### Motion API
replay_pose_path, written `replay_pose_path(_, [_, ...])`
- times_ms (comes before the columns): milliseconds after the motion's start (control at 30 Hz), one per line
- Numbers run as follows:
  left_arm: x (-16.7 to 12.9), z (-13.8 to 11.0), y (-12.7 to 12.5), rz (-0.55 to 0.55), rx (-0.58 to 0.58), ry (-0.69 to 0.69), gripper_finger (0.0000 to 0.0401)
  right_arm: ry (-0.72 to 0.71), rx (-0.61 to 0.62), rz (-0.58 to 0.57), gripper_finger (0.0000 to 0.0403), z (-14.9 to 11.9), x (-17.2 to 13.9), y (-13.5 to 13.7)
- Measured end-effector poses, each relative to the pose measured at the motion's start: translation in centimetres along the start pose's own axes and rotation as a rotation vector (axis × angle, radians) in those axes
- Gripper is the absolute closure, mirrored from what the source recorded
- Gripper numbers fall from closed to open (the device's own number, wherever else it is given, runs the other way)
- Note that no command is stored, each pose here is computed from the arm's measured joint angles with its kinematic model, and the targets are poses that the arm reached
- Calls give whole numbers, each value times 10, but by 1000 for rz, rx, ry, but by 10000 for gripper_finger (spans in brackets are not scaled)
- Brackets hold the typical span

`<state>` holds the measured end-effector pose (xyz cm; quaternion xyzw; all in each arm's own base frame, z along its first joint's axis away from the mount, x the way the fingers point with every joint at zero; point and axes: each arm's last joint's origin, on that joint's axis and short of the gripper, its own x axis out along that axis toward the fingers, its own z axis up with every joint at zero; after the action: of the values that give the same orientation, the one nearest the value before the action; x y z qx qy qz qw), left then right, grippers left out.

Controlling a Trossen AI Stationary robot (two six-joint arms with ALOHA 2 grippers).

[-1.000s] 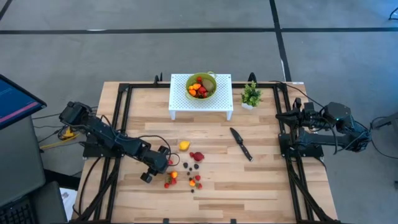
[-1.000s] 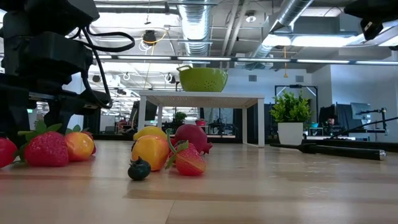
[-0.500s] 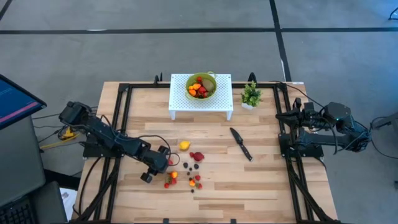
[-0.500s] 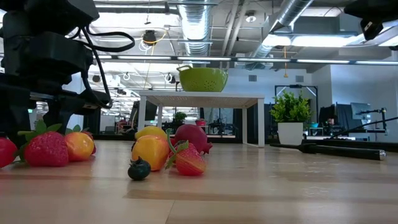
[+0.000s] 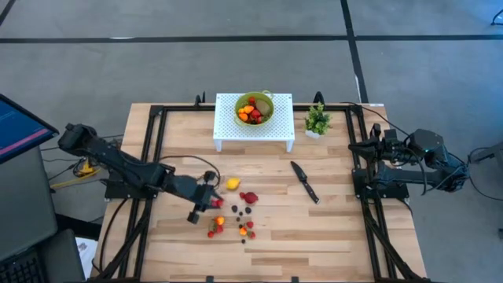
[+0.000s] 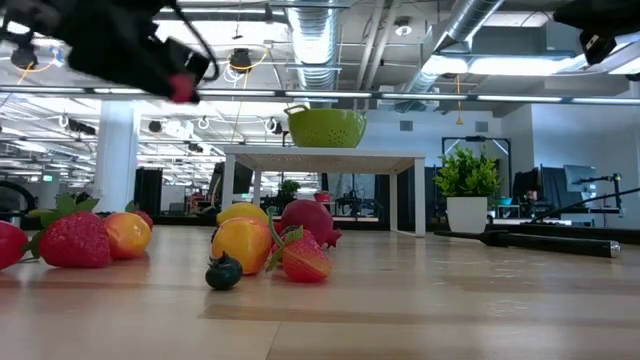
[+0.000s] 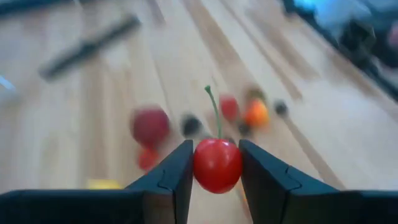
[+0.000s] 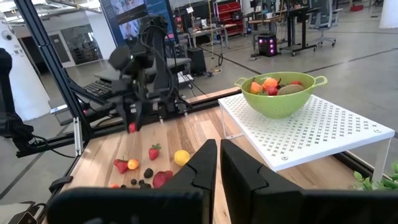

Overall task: Pick & Place Fruit
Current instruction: Put the red cherry into the green strainer bowl

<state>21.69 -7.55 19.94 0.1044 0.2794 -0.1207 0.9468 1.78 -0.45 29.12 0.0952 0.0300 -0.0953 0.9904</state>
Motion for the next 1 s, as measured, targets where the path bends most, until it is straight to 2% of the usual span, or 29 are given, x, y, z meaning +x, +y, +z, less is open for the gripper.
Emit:
replay_pose_path(200, [-5, 24, 21, 132, 47, -249, 290, 0, 0, 0, 386, 0, 0, 0])
replay_pose_path(500, [-19, 46, 66, 346, -20, -545, 289, 0, 0, 0, 386, 0, 0, 0])
replay_pose_path(700, [-32, 51, 93, 478, -48, -671, 287, 0, 0, 0, 386, 0, 0, 0])
replay_pose_path(1000, [-51, 67, 124, 608, -70, -739, 287, 0, 0, 0, 386, 0, 0, 0])
